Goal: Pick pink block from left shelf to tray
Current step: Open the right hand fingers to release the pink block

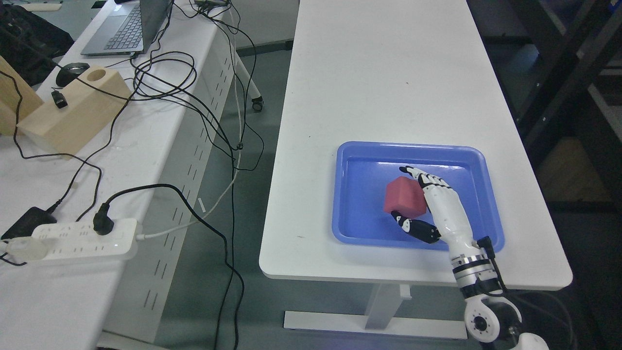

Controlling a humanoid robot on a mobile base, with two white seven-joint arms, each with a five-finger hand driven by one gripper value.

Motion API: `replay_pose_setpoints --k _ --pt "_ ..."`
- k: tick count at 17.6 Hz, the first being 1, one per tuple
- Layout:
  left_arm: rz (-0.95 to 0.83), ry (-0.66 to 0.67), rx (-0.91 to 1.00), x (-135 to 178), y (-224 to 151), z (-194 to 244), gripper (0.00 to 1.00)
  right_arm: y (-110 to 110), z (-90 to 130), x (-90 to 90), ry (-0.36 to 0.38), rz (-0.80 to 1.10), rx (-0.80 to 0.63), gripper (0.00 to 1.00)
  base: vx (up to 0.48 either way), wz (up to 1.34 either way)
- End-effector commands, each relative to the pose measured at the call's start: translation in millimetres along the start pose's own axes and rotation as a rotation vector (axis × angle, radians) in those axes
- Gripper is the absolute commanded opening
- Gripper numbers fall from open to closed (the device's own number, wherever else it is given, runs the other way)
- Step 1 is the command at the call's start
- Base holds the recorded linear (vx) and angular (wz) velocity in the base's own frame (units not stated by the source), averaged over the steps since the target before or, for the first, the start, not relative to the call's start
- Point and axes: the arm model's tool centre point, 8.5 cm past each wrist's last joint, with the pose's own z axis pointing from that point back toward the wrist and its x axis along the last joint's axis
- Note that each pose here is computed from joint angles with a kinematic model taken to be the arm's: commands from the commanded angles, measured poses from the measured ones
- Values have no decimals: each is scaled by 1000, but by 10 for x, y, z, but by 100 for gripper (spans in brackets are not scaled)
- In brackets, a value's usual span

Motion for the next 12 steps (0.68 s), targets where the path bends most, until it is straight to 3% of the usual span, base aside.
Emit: replay_pose_setpoints --k 1,7,12 --pt "-5 -17 15 61 105 8 100 -69 21 -88 23 -26 -13 78 0 0" --pt "-5 -19 15 62 105 9 100 -266 65 -256 67 -194 -104 85 0 0" --pt "-5 -19 15 62 105 9 100 -380 100 -311 52 -336 -179 98 -2 0"
